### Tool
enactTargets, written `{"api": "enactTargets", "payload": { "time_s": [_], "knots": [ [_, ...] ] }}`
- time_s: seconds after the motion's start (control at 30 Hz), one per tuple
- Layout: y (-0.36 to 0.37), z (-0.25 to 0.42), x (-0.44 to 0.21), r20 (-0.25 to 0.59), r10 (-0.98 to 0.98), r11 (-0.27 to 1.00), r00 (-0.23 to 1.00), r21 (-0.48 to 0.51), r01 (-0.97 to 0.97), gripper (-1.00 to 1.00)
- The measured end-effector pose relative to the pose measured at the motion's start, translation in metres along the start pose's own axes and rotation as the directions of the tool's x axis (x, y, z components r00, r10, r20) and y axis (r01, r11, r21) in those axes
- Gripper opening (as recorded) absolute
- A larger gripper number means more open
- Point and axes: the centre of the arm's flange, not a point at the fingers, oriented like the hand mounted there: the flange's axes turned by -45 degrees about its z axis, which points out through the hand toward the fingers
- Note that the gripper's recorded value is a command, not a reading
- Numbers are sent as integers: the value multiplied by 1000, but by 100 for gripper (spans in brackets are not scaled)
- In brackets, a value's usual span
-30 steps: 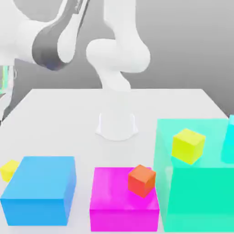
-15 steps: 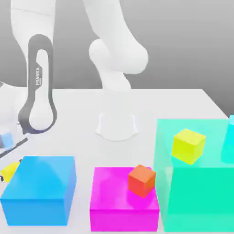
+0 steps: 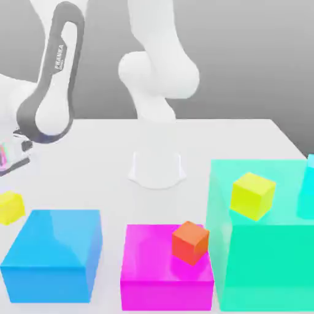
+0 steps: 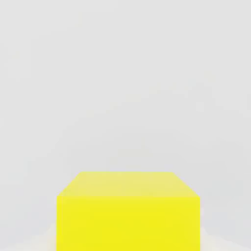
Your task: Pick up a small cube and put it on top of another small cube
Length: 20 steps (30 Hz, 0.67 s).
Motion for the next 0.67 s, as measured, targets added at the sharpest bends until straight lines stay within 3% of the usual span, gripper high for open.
{"api": "enactTargets", "payload": {
  "time_s": [0.17,0.37,0.53,0.57,0.67],
  "knots": [
    [-8,-58,-155,39,-170,986,985,13,169,-100],
    [50,-68,-294,10,-406,913,914,-35,406,-100],
    [72,-16,-321,-10,-468,883,884,-55,467,-100],
    [74,-7,-322,-8,-470,882,883,-54,469,100],
    [74,-7,-322,-8,-470,882,883,-54,469,100]
  ]
}}
